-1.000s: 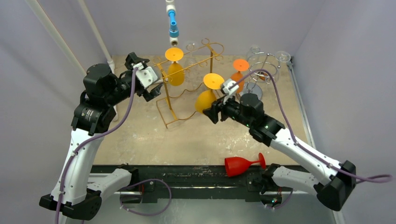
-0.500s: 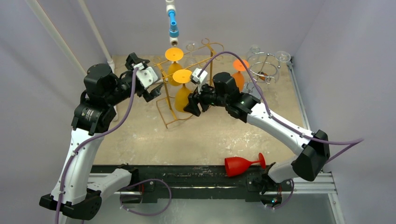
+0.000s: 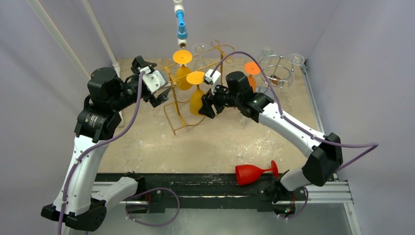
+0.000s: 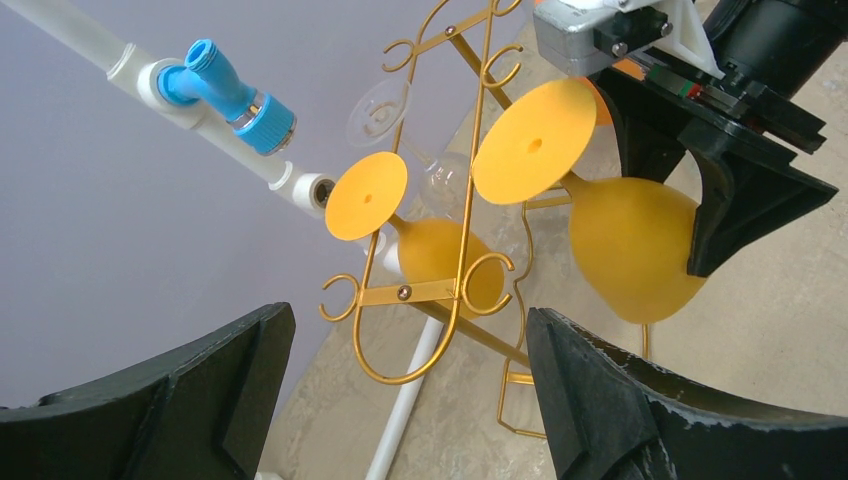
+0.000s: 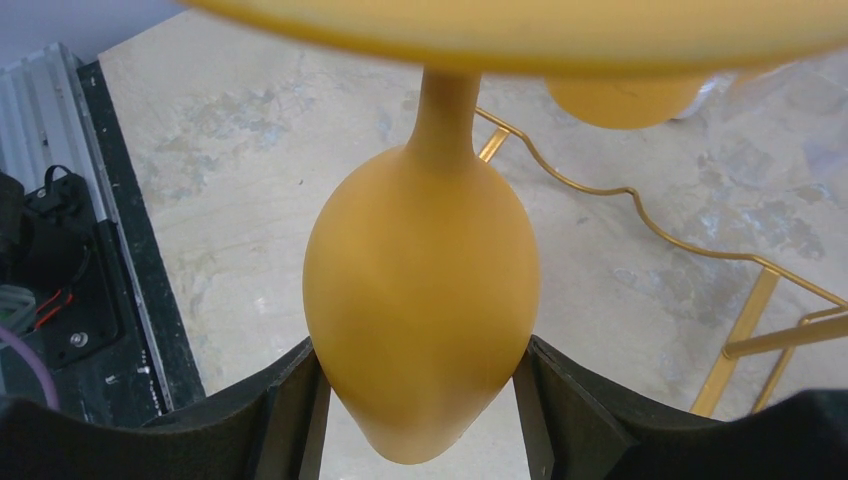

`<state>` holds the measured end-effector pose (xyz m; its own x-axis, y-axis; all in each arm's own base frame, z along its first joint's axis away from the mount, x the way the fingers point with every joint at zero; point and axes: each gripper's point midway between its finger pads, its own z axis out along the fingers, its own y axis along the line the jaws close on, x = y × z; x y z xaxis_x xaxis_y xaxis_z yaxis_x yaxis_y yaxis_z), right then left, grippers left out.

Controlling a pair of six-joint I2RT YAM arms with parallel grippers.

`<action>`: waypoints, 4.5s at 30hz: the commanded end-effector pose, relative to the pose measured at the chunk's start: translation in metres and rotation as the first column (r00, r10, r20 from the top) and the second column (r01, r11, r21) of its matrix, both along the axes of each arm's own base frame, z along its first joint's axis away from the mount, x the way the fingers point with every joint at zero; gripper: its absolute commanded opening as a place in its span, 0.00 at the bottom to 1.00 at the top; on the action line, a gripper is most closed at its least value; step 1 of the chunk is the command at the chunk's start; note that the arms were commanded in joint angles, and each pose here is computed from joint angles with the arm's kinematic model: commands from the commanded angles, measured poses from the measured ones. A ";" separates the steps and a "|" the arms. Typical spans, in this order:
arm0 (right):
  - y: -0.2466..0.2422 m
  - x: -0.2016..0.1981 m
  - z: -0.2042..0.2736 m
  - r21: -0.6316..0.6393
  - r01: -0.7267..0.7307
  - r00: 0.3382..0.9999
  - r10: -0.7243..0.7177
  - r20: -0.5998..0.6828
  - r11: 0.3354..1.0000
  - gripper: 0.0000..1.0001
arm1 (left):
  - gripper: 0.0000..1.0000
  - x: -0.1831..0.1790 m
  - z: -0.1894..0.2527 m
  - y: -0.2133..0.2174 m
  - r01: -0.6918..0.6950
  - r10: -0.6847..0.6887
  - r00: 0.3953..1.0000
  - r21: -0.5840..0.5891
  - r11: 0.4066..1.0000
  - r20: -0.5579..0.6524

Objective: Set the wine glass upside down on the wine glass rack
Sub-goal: Place the wine glass at the wine rack, then pick up the wine glass at the center of the board.

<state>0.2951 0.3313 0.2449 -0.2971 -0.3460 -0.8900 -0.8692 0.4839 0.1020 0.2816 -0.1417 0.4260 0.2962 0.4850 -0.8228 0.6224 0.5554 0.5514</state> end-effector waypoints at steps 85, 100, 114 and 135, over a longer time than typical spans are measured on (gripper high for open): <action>-0.201 0.002 -0.105 -0.212 0.962 0.051 -0.878 -0.475 0.171 0.99 | 0.95 -0.015 0.027 -0.003 0.028 -0.026 0.999 -0.052 0.998 0.044; -0.239 0.076 -0.150 -0.261 0.965 -0.143 -0.890 -0.434 -0.028 0.96 | 0.94 -0.015 0.023 -0.003 0.031 -0.029 0.999 -0.044 0.999 0.037; -0.234 0.061 -0.205 -0.365 0.931 -0.144 -0.898 -0.416 0.020 0.84 | 0.94 -0.013 0.024 -0.005 0.040 -0.039 0.999 -0.044 0.998 0.027; -0.202 0.020 -0.116 -0.077 0.942 0.289 -0.906 -0.310 0.326 0.06 | 1.00 -0.022 0.039 -0.014 0.074 -0.076 0.997 -0.131 0.989 -0.007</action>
